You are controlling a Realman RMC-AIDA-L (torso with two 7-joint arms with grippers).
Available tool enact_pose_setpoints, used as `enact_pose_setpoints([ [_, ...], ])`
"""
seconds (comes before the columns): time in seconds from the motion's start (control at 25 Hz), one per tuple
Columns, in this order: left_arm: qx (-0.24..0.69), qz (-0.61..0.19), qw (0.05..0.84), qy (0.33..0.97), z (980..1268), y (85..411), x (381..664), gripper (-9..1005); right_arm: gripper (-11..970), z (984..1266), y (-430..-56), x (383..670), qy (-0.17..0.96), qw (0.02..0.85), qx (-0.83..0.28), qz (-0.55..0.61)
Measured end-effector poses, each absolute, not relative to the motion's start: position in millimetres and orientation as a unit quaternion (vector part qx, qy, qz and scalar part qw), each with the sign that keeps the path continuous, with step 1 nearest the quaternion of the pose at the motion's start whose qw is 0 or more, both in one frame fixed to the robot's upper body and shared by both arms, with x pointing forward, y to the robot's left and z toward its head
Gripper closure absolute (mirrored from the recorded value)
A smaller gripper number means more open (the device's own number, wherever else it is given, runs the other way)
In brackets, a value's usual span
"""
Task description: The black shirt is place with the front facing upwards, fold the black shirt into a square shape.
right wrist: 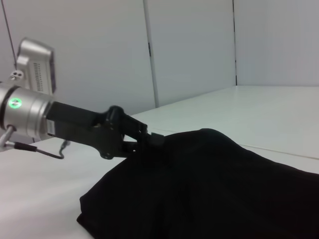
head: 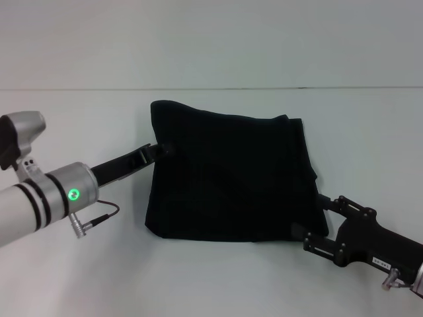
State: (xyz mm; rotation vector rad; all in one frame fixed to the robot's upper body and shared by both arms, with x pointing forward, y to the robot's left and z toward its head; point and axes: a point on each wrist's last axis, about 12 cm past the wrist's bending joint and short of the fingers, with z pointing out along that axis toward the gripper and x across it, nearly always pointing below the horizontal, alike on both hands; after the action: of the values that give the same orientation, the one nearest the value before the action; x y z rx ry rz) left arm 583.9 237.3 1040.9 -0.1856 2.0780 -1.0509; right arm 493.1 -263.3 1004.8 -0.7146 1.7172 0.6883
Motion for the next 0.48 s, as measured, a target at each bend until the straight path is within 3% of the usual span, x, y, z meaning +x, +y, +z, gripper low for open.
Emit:
enact_pose_setpoints([
  [0.28, -0.043, -0.428, 0.398, 0.811, 1047.1, 277.5, 566.2, 629, 133, 1007.1, -265.0, 493.6, 0.721, 0.556, -0.293, 0.292],
  [0.48, 0.149, -0.437, 0.460, 0.759, 1064.9, 295.9, 528.4, 389, 133, 1010.5, -267.8, 495.6, 0.716, 0.570, -0.280, 0.290],
])
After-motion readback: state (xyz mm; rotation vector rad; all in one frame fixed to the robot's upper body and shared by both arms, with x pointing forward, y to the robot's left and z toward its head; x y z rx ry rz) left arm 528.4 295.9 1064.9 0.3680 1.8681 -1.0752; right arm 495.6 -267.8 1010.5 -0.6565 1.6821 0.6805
